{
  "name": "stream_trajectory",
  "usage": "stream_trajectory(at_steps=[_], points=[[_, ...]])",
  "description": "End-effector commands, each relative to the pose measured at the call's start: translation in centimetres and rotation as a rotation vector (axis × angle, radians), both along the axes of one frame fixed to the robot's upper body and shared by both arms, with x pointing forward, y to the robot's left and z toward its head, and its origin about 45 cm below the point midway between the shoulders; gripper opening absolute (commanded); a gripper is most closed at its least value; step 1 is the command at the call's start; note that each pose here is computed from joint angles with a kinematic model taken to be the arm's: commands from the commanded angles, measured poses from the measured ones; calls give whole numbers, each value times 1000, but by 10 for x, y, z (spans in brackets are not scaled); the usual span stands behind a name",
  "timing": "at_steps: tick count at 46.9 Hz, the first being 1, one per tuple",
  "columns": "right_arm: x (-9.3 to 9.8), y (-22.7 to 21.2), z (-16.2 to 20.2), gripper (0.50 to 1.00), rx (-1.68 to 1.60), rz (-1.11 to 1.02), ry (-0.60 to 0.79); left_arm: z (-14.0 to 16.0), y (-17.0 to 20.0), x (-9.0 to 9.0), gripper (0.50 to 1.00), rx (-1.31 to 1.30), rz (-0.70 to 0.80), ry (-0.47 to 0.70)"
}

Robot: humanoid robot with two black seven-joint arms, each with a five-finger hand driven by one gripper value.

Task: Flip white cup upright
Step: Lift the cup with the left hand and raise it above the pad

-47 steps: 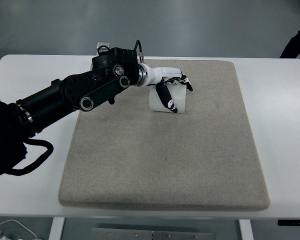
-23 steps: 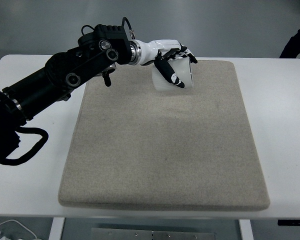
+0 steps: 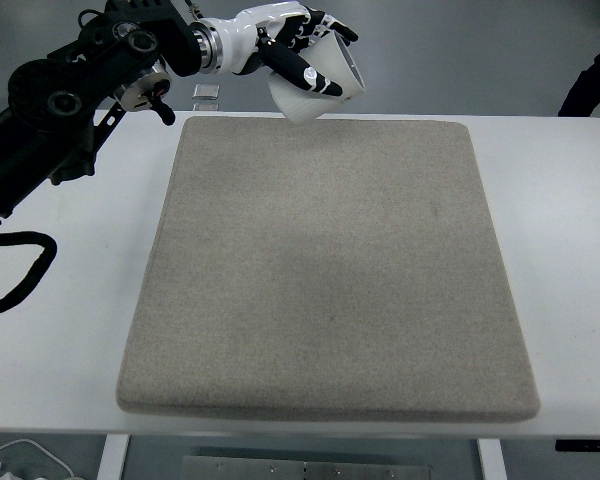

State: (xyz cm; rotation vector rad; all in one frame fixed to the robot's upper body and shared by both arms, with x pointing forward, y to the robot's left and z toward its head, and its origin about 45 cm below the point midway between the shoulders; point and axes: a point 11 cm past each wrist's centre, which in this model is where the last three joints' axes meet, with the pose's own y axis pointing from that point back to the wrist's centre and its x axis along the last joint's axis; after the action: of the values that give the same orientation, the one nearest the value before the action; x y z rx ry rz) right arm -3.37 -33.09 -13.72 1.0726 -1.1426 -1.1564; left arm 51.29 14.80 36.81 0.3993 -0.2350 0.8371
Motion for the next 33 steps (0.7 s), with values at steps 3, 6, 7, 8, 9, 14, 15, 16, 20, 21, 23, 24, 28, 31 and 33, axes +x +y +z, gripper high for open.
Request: stream_trajectory(at_steps=[3, 6, 7, 8, 9, 14, 15, 16, 20, 21, 23, 24, 28, 31, 33], points=[[0, 0, 0, 930, 0, 0, 0, 10, 13, 2, 716, -128, 26, 23], [0, 0, 0, 930, 0, 0, 0, 14, 18, 3, 713, -195, 38, 37], [0, 0, 0, 930, 0, -2, 0, 16, 20, 3, 713, -217, 44, 40], [0, 0, 0, 930, 0, 0, 0, 17, 22, 4, 713, -241, 50, 44], [0, 0, 0, 930, 0, 0, 0, 18, 25, 4, 713, -265, 55, 45], [0, 0, 0, 930, 0, 0, 0, 15, 33, 3, 713, -380, 68, 65], [0, 0, 0, 930, 0, -2, 0, 15, 35, 3, 713, -400, 72, 65], [0, 0, 0, 930, 0, -2, 0, 14, 38, 3, 713, -419, 74, 66], [0, 0, 0, 930, 0, 0, 0, 8, 48, 2, 713, -487, 91, 67], [0, 0, 0, 930, 0, 0, 0, 6, 49, 1, 713, -500, 92, 70], [0, 0, 0, 930, 0, 1, 0, 2, 54, 0, 713, -524, 100, 70], [0, 0, 0, 930, 1, -2, 0, 1, 56, 0, 713, -539, 103, 69], [0, 0, 0, 930, 0, 0, 0, -3, 63, -1, 713, -583, 118, 63], [0, 0, 0, 930, 0, 1, 0, -8, 67, -3, 713, -607, 126, 61], [0, 0, 0, 930, 0, 0, 0, -11, 70, -3, 713, -626, 132, 60]])
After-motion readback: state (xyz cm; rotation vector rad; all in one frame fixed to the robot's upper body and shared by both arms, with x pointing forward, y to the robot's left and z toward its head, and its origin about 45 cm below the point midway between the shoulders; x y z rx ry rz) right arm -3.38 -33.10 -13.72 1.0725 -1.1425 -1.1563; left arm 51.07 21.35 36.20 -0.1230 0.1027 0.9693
